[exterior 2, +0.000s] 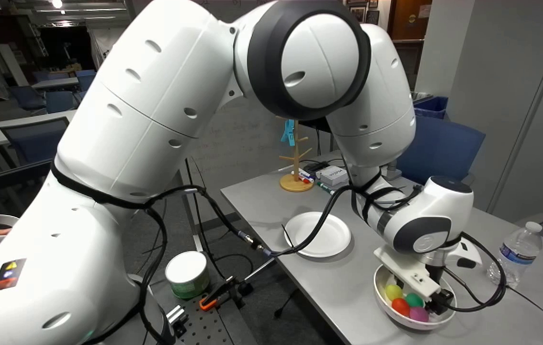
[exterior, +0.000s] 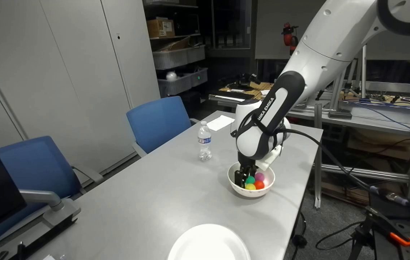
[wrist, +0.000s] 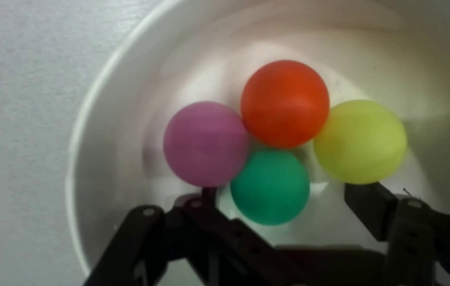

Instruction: Take the green ball from the right white bowl and place it in the left white bowl

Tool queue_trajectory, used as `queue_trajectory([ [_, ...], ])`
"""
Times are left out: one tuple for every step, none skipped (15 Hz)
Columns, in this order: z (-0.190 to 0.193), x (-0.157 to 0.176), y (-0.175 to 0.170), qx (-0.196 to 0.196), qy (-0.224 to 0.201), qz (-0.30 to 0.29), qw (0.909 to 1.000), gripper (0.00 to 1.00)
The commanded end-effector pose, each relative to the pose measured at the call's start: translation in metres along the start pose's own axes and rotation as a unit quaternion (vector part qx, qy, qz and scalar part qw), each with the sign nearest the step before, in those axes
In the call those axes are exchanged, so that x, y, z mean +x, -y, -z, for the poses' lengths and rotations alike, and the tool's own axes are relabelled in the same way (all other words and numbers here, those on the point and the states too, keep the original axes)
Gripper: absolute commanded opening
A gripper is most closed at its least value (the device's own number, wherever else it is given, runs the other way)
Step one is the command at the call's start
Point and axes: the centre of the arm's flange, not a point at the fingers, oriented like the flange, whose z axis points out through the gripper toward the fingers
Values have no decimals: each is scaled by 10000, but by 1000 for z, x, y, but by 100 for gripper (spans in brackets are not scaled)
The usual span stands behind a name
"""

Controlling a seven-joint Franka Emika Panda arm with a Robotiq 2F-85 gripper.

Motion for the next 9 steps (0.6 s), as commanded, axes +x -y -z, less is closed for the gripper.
queue_trajectory([
  [-4,1,3,-51,82,-65,9999,75],
  [-4,1,4,-50,80,-67,9999,70],
  [-4,1,4,-50,79,-74,9999,68],
  [-4,1,4,-49,79,-74,9999,65],
  [-4,1,4,-53,77,-83,9999,65],
  [-4,1,4,-58,77,-92,9999,66],
  [-4,1,4,-61,76,-106,9999,65],
  [-4,1,4,-62,74,-115,9999,67],
  [-4,1,4,-66,76,-122,9999,65],
])
